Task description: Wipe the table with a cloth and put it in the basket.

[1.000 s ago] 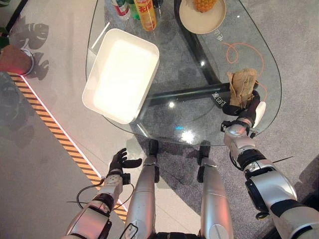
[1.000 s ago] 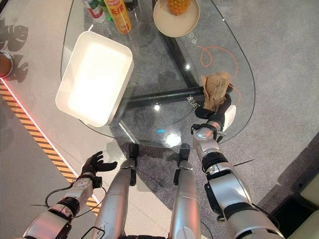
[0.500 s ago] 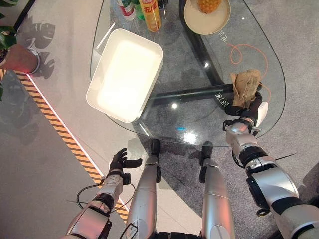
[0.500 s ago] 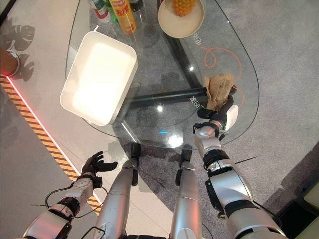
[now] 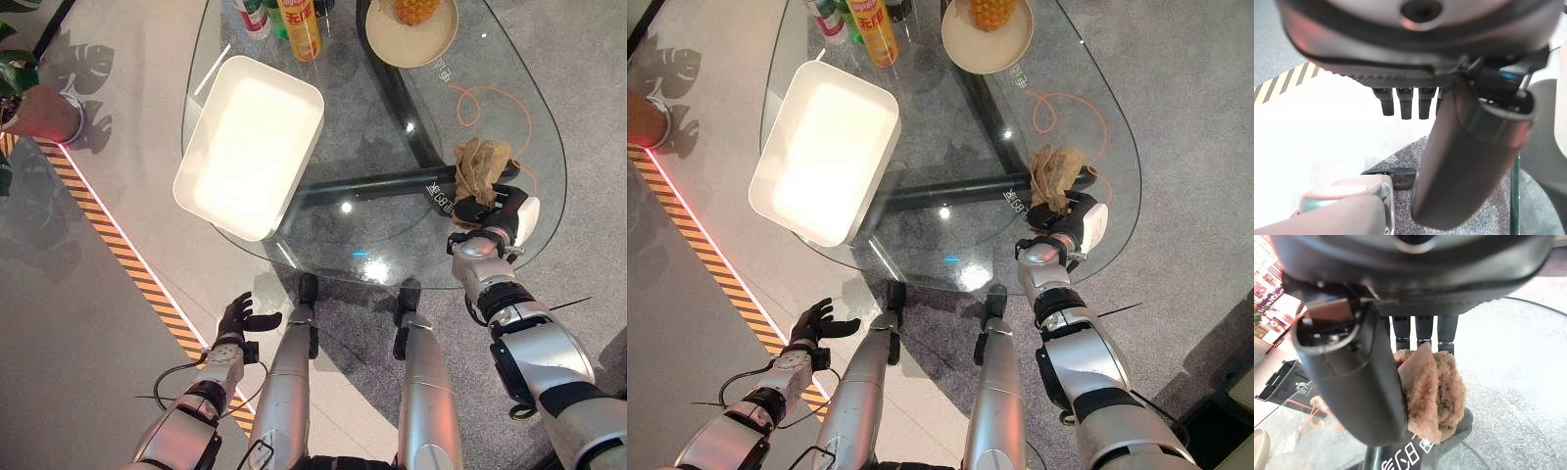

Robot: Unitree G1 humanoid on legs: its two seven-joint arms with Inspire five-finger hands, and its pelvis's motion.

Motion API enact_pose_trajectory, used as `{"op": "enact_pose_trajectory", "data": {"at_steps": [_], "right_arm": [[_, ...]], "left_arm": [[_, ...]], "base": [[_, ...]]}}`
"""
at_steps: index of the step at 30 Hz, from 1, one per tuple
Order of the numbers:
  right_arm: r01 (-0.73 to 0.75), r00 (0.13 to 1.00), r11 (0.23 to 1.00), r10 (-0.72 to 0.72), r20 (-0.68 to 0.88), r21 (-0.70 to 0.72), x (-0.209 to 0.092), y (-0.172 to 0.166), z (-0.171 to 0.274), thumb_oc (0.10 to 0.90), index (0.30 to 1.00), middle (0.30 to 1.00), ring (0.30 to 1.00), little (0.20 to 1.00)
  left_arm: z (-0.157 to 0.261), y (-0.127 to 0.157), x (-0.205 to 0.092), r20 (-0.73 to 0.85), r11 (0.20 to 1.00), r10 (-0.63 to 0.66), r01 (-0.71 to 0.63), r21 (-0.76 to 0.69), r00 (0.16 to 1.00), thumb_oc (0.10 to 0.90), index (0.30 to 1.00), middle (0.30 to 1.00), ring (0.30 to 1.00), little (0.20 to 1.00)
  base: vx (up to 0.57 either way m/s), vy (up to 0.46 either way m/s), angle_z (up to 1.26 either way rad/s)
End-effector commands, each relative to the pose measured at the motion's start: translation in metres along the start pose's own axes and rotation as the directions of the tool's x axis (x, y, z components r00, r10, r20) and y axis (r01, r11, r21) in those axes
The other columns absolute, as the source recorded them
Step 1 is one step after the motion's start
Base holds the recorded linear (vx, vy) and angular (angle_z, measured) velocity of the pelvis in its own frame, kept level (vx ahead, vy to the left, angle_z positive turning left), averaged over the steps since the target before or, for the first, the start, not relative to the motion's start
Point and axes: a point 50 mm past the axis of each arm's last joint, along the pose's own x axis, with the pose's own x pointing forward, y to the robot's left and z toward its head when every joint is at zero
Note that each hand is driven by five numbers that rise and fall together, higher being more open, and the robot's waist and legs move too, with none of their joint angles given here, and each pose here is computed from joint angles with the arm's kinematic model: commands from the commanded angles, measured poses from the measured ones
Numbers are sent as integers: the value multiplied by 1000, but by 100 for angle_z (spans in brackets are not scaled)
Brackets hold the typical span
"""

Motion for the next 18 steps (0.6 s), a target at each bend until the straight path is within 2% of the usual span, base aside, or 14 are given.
{"op": "enact_pose_trajectory", "data": {"at_steps": [1, 18], "right_arm": [[24, 996, 1000, -24, 91, 4, 6, -4, 25, 100, 300, 300, 300, 200], [25, 996, 999, -21, 87, -47, 10, -9, 22, 100, 300, 300, 300, 200]], "left_arm": [[-12, 5, -2, -30, 999, 40, -41, -11, 999, 800, 900, 900, 900, 900], [-9, 5, -2, -21, 999, 39, -39, -7, 999, 800, 900, 900, 900, 900]], "base": [[0, 0, 0], [0, 0, 0]]}}
